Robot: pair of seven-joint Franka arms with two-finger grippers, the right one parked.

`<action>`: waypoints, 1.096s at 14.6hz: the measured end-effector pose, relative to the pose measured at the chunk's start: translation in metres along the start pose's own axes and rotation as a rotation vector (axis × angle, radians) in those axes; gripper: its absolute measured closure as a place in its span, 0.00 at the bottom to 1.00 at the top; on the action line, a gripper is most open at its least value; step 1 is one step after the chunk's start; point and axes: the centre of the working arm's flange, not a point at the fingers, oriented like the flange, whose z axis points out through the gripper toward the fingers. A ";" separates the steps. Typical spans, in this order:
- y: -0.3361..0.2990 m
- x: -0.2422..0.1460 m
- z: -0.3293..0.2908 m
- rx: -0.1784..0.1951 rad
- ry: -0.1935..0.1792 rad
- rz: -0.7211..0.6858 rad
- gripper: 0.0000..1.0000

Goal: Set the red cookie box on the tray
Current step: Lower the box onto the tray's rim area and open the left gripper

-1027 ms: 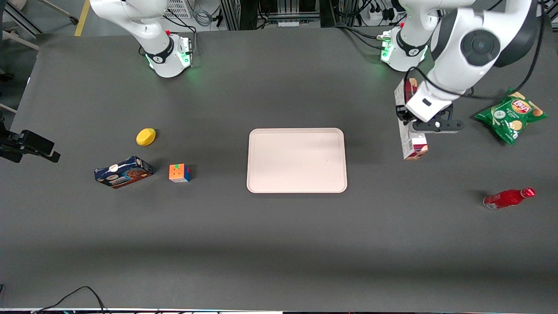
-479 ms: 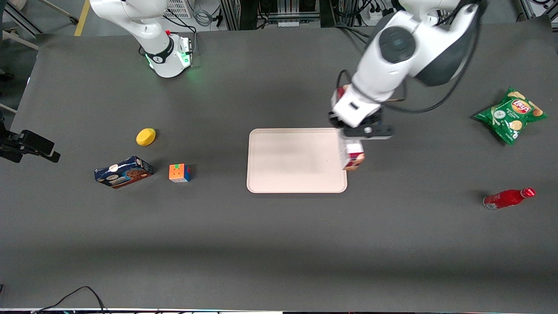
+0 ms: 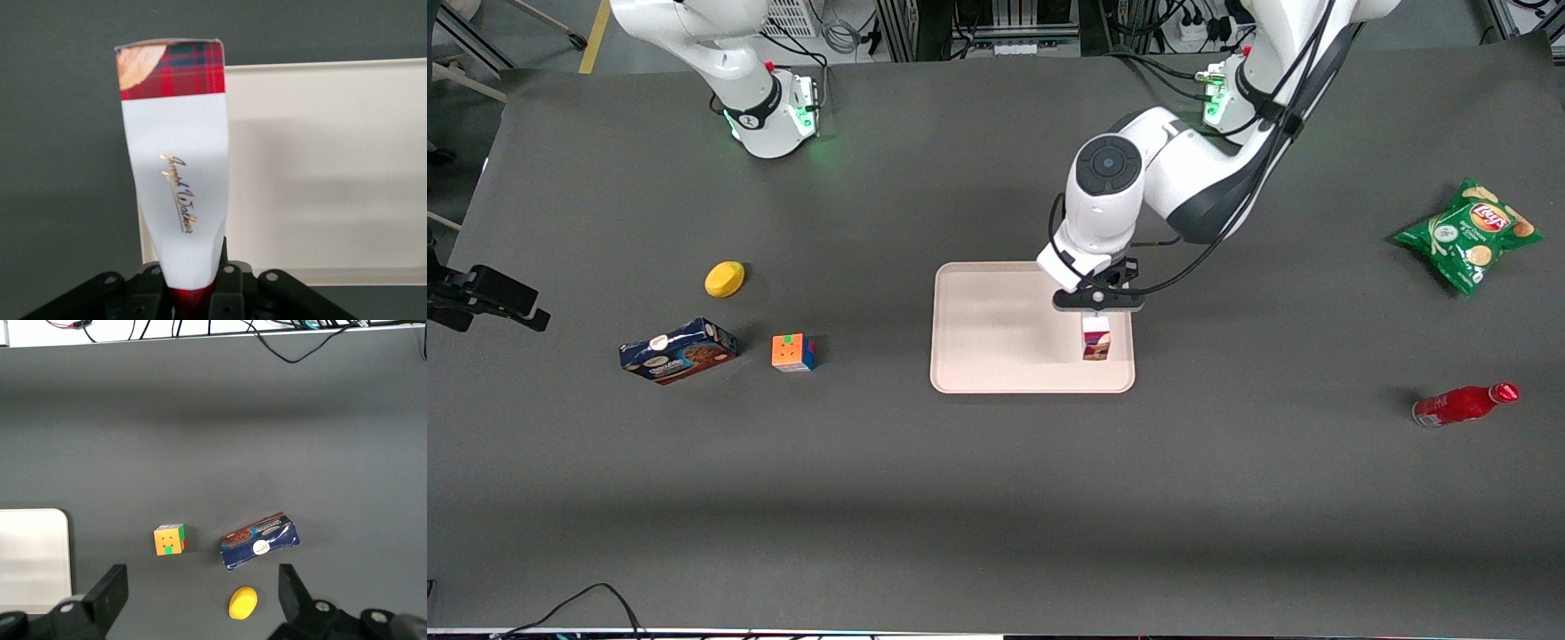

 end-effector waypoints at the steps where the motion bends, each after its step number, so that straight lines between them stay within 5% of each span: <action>1: 0.001 -0.003 0.012 -0.016 0.007 0.005 0.78; 3: -0.002 -0.012 0.038 -0.046 0.016 0.011 0.78; 16: -0.047 0.020 0.116 -0.070 0.044 -0.033 0.78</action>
